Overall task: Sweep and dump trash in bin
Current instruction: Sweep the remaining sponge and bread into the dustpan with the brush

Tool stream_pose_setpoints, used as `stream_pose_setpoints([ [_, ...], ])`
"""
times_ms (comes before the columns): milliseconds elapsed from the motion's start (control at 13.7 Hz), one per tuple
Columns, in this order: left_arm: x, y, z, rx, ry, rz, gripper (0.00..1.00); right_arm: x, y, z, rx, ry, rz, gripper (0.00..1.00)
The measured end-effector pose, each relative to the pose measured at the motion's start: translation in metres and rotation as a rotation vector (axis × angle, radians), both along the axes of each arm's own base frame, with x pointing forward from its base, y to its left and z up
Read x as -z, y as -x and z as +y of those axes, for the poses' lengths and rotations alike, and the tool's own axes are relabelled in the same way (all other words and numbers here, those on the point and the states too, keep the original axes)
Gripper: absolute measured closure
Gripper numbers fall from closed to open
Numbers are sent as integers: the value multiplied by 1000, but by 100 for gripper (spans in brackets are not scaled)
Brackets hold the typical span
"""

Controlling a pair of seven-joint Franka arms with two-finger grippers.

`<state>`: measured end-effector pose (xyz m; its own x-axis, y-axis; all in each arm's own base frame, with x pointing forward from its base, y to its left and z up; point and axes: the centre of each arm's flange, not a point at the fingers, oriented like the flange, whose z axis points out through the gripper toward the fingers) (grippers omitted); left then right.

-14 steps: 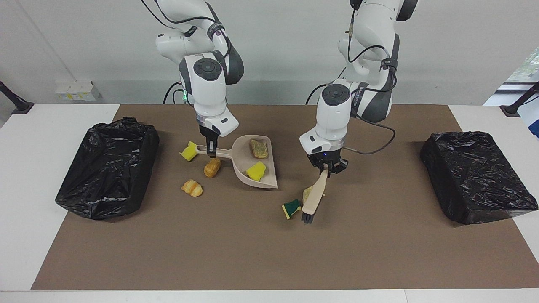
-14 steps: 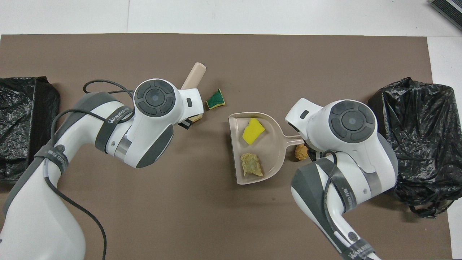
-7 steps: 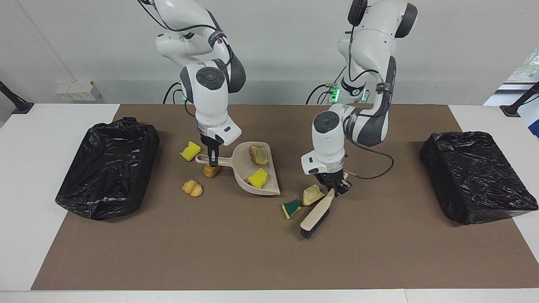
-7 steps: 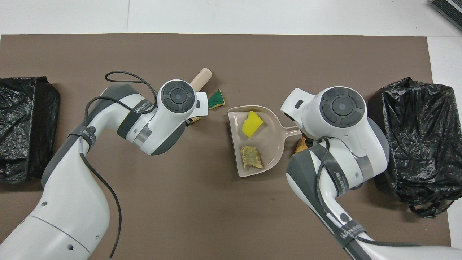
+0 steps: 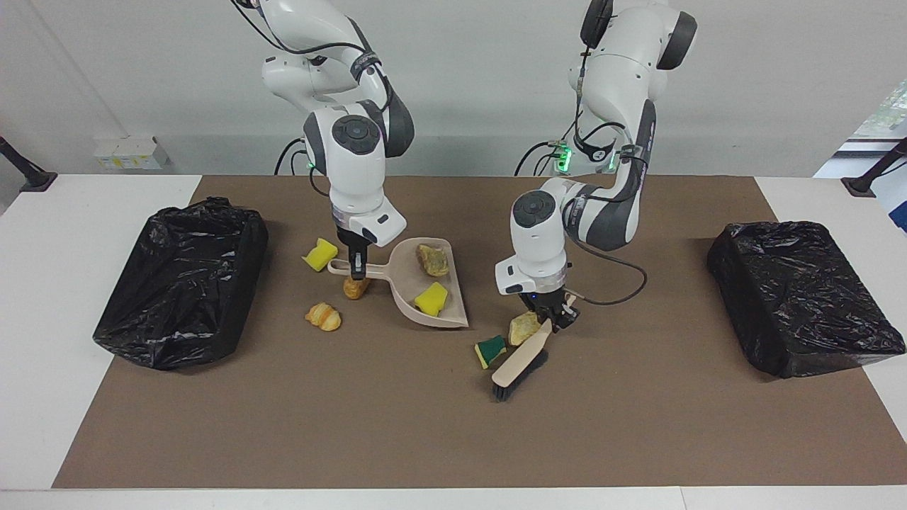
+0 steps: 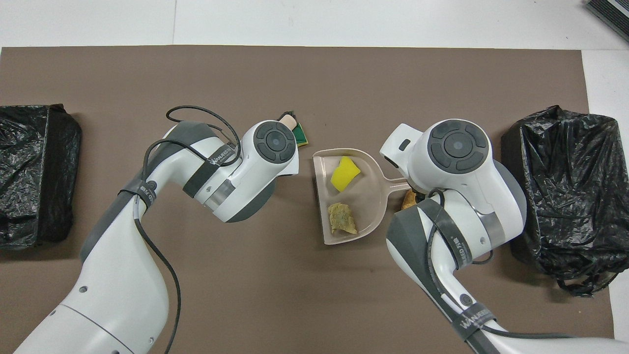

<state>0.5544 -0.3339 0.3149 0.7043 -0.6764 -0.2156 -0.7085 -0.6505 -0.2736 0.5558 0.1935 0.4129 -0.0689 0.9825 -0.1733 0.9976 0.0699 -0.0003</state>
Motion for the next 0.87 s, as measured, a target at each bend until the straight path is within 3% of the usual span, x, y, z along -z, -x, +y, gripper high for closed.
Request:
stream_pose_setpoints([
  [219, -6, 29, 4, -16, -18, 23, 74, 0, 5, 9, 35, 2, -6, 68],
  [583, -19, 81, -5, -94, 59, 92, 74, 1, 13, 15, 66, 7, -8, 68],
  [875, -24, 98, -38, -249, 208, 103, 74, 0, 16, 9, 120, 44, 3, 68],
])
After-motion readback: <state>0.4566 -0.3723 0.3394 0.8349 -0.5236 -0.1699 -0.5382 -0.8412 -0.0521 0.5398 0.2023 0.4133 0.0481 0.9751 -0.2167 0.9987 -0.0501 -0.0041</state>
